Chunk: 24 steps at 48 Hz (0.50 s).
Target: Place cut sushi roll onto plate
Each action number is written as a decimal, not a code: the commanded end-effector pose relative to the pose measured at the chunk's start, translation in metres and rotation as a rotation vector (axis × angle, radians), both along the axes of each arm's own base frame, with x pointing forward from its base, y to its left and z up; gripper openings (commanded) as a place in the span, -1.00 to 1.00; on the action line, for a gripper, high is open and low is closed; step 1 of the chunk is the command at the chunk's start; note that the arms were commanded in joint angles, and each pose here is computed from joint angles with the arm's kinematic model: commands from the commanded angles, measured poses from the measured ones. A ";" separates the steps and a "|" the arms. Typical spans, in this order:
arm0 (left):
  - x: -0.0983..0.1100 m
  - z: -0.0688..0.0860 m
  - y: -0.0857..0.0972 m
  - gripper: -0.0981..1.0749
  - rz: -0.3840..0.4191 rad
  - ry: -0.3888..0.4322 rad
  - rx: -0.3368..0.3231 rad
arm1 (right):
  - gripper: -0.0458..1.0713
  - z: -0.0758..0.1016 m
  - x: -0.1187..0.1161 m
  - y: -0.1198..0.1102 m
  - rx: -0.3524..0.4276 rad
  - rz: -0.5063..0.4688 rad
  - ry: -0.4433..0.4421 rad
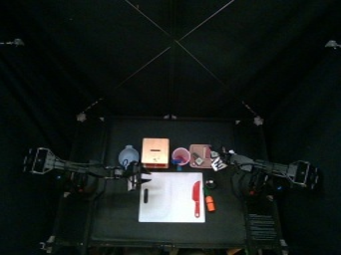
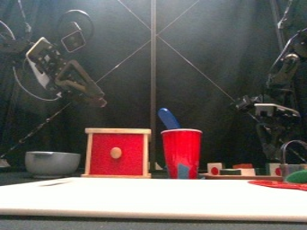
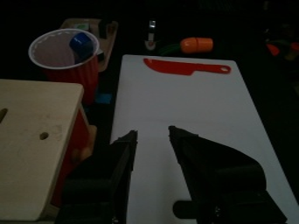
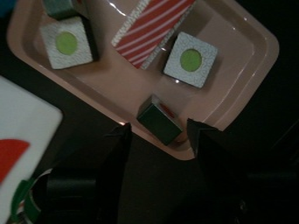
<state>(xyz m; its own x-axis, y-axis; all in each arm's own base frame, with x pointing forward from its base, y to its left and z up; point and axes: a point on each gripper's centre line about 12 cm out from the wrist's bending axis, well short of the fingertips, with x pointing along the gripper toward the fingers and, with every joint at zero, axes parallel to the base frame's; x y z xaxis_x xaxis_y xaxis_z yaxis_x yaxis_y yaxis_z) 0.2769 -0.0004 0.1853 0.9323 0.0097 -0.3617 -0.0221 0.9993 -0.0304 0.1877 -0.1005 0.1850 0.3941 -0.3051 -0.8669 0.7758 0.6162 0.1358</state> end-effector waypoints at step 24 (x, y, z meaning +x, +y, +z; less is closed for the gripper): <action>-0.010 0.039 -0.006 0.48 -0.022 -0.158 0.000 | 0.64 0.056 0.059 0.103 -0.241 0.669 -0.647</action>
